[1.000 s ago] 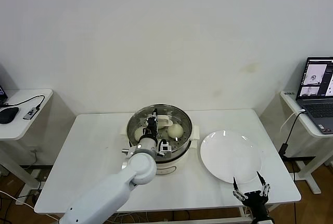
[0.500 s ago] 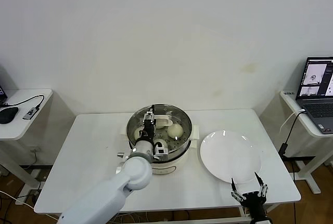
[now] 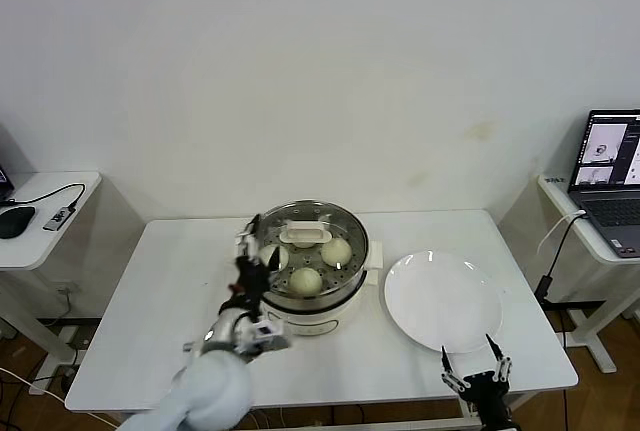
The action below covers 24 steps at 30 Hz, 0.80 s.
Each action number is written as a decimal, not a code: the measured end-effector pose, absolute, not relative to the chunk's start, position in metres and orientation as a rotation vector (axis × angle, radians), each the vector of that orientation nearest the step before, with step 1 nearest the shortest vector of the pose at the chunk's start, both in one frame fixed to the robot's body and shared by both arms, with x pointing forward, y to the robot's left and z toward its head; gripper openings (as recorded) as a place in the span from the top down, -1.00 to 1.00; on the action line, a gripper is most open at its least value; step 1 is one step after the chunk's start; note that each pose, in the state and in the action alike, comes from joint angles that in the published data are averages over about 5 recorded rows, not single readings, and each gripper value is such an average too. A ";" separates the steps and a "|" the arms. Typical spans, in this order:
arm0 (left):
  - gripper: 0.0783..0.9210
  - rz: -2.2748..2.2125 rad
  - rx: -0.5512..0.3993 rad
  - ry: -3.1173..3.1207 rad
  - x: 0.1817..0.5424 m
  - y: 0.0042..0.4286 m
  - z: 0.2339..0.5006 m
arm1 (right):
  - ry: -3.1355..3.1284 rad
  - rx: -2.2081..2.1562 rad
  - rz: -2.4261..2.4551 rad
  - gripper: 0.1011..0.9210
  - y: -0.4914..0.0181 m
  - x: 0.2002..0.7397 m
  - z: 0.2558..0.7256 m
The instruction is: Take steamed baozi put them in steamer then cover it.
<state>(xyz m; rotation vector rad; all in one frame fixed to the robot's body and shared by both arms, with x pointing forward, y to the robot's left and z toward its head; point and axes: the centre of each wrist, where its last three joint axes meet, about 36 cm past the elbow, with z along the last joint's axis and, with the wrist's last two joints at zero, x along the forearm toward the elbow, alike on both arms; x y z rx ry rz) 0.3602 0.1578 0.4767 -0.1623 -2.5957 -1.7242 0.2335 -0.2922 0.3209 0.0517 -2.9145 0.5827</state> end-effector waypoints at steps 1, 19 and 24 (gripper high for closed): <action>-0.77 -1.655 -0.161 -2.614 0.354 0.164 0.475 | -2.917 0.058 0.577 -0.76 -0.291 0.234 0.321; -0.77 -0.415 -0.093 -2.939 0.256 0.261 0.388 | -2.929 0.199 0.370 -0.76 -0.286 0.233 0.318; -0.77 -0.271 -0.005 -2.957 0.241 0.272 0.370 | -2.923 0.218 0.308 -0.76 -0.287 0.229 0.316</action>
